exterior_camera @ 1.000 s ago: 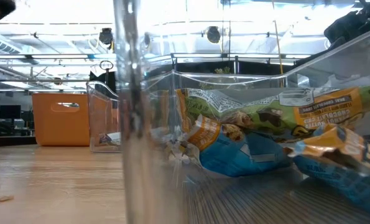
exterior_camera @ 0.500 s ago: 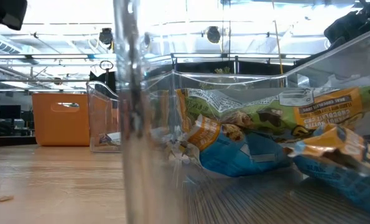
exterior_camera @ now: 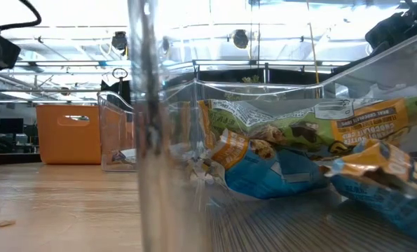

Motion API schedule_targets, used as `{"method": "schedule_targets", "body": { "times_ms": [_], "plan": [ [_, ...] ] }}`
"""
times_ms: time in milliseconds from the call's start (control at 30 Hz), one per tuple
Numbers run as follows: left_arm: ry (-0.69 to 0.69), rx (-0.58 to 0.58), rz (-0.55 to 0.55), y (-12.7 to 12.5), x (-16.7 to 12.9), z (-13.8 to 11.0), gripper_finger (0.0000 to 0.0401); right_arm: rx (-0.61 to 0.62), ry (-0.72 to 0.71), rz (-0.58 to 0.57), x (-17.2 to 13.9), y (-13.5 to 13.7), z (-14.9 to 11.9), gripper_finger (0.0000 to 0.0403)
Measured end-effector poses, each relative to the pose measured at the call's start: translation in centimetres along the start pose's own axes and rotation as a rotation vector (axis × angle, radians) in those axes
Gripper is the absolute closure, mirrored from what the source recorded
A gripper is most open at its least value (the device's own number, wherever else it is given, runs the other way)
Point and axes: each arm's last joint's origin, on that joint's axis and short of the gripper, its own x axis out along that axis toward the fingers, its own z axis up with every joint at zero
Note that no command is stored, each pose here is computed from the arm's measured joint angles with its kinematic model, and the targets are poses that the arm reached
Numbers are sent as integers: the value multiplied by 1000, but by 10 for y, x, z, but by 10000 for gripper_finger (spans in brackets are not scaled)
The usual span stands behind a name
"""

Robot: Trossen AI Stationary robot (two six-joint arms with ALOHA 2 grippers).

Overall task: Pick and place Granola Bars by type
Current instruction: Put the purple granola bar into the top transparent bin

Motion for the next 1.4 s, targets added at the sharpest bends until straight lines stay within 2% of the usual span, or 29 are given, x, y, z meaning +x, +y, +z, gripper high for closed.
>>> {"method": "schedule_targets", "body": {
  "times_ms": [167,300,533,600,700,767,867,1033,1167,1267,1400],
  "plan": [
    [14,-54,-133,-12,-1,-3,313,0,0,0,0,0,0,314],
    [6,-17,-238,-21,-2,-6,313,0,0,0,0,0,0,314],
    [-1,4,-241,-23,-2,-1,313,0,0,0,0,0,0,314],
    [-31,47,-237,-23,-2,2,313,0,0,0,0,0,0,314],
    [-143,225,-251,-25,-2,8,313,0,0,0,0,0,0,314],
    [-211,274,-264,-27,-2,11,313,0,0,0,0,0,0,314],
    [-213,262,-272,-29,-3,13,313,0,0,0,0,0,0,314],
    [-6,132,-208,-29,0,25,313,0,0,0,0,0,0,314],
    [20,69,-181,-30,1,36,307,0,0,0,0,0,0,314],
    [22,8,-193,-32,2,44,274,0,0,0,0,0,0,314],
    [120,-91,-175,-33,2,50,198,0,0,0,0,0,0,314]
  ]
}}
